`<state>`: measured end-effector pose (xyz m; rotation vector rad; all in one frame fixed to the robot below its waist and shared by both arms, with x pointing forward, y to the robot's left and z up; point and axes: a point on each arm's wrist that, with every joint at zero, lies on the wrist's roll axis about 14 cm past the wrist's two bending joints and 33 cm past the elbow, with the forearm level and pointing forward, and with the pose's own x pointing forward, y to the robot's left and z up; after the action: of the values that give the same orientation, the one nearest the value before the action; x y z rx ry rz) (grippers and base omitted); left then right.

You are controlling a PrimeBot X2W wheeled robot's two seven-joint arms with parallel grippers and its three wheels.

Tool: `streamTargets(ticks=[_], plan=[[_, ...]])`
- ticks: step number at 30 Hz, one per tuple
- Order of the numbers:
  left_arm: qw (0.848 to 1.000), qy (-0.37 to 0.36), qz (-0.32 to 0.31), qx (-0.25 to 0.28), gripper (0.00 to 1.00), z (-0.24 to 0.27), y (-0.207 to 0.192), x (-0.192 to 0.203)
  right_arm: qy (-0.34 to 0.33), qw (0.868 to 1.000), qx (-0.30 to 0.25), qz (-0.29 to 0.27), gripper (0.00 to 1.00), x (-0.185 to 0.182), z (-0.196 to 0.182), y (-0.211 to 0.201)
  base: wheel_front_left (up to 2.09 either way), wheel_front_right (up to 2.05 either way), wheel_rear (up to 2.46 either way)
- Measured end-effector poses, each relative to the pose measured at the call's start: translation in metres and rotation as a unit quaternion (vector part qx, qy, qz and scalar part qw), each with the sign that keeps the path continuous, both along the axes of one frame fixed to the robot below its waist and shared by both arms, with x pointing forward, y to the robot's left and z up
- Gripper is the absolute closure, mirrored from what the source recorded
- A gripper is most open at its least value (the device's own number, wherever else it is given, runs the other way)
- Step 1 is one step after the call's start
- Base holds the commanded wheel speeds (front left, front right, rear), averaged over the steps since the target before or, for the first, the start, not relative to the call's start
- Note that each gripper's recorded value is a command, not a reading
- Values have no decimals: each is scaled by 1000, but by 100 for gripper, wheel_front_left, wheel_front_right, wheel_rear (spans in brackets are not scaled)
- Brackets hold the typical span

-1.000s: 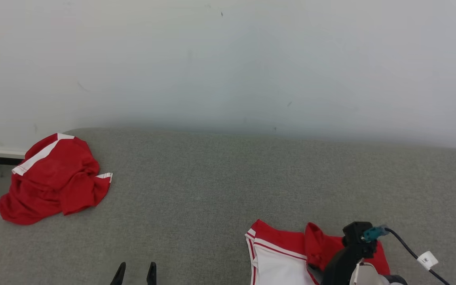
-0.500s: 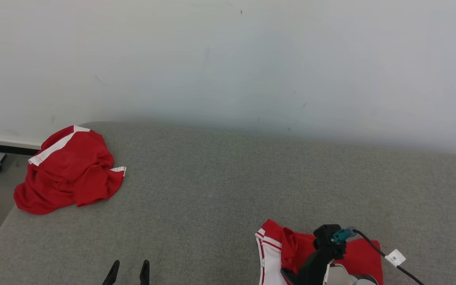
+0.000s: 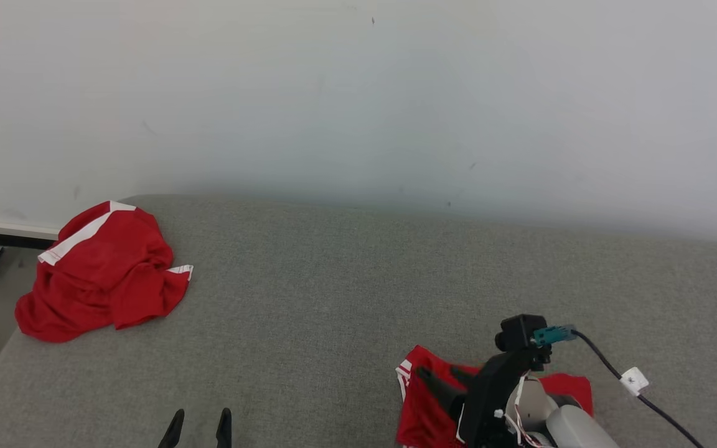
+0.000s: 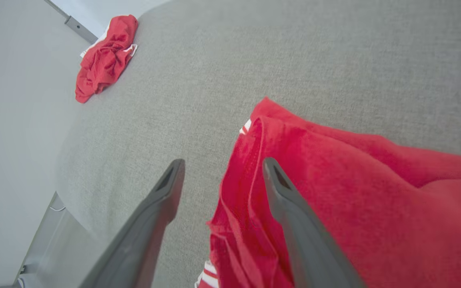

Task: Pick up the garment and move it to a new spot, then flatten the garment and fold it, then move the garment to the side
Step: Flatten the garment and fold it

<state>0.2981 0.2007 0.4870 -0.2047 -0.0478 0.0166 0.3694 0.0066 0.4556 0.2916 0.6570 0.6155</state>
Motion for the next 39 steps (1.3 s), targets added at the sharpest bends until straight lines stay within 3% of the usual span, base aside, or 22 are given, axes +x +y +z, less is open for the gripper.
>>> streamTargets(ticks=[5, 9, 13, 19, 29, 35, 39], plan=[[1000, -8, -5, 2, 0, 5, -5, 3, -48, 998, -2, -42, 0, 19, 22, -25, 0, 0, 0], [1000, -14, -8, 5, 0, 9, -9, 5, -57, 990, -100, -82, 0, 20, -3, -89, 0, 0, 0], [1000, -19, -8, 2, 0, 12, -12, 7, -37, 986, -124, -108, 0, 5, -23, -115, 0, 0, 0], [1000, -25, -5, 4, 0, 16, -11, 8, -91, 978, -87, -165, 0, 2, -5, -133, 0, 0, 0], [998, -46, 15, -38, 0, 27, -1, 7, -232, 942, -39, -239, 0, -20, 43, -159, 0, 0, 0], [997, -39, 2, -67, 0, 21, -9, 8, -274, 919, -26, -281, 0, -40, 58, -179, 0, 0, 0], [996, -36, -11, -85, 0, 19, -17, 9, -286, 913, -26, -290, 0, -51, 61, -184, 0, 0, 0]])
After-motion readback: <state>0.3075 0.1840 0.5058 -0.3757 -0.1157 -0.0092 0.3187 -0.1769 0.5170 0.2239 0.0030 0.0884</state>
